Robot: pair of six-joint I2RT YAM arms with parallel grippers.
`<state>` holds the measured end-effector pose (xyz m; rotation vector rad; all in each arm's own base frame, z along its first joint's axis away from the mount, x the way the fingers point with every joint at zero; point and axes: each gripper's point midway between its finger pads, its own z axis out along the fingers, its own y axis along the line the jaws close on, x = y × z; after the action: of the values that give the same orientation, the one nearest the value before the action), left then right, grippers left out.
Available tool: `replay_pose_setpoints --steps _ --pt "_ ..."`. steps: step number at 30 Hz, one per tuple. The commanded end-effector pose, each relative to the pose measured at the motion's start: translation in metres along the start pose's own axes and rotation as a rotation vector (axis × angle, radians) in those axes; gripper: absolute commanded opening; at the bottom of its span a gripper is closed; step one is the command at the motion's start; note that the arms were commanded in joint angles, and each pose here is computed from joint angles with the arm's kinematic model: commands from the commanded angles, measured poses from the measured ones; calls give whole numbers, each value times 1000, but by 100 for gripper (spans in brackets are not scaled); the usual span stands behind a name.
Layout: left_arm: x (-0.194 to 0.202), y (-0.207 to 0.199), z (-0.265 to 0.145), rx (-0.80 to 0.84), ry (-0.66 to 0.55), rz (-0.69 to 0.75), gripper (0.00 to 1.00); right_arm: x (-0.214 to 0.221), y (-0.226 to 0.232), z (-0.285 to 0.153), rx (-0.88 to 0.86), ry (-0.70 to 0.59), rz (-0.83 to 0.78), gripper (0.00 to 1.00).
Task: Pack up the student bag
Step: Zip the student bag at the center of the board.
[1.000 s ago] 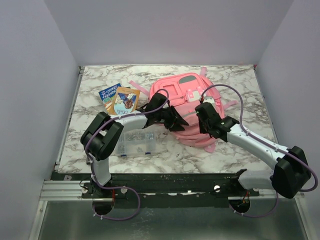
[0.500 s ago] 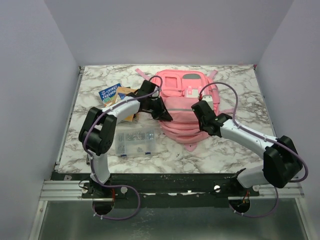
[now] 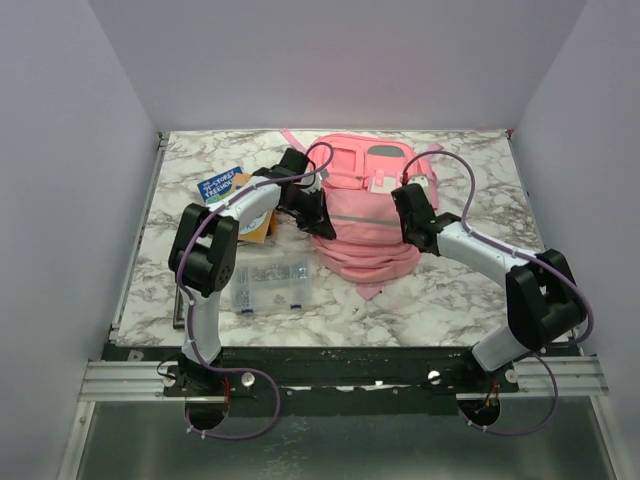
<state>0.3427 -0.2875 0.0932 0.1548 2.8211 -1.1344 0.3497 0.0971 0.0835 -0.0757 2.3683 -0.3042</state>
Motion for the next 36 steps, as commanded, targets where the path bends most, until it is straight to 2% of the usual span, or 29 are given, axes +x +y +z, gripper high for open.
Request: replay_pose_setpoints --steps 1,5,7,9,11,14,17,20,24,26,30,33,36 --pt "7 45 -8 -139 25 55 0 -36 -68 21 267 -131 -73 1" --pt "9 43 -7 -116 31 69 0 -65 -71 35 216 -299 -99 1" --pt "10 41 -8 -111 31 77 0 -74 -64 41 168 -334 -129 1" --pt "11 37 -9 -102 28 87 0 -78 -63 45 170 -317 -109 1" --pt "12 31 -10 -78 29 90 0 -76 -67 44 208 -232 -27 4" --pt "11 17 -16 -37 20 96 0 -45 -52 31 118 -32 101 46" --pt "8 -4 -25 32 11 104 0 -14 -39 7 19 57 232 61" --pt "6 -17 -33 70 -7 110 0 1 -51 -9 -5 55 349 73" --pt "7 -37 -42 151 -15 120 0 0 -52 -12 -235 63 571 76" --pt "10 -45 -44 197 -5 119 0 0 -47 -11 -319 67 625 76" --pt "16 -78 -59 363 16 117 0 -6 -20 -21 -503 80 624 77" --pt "16 -91 -66 384 -18 102 0 -6 -9 -38 -603 33 596 76" --pt "10 -106 -68 414 -33 9 0 -4 0 -60 -644 3 563 76"
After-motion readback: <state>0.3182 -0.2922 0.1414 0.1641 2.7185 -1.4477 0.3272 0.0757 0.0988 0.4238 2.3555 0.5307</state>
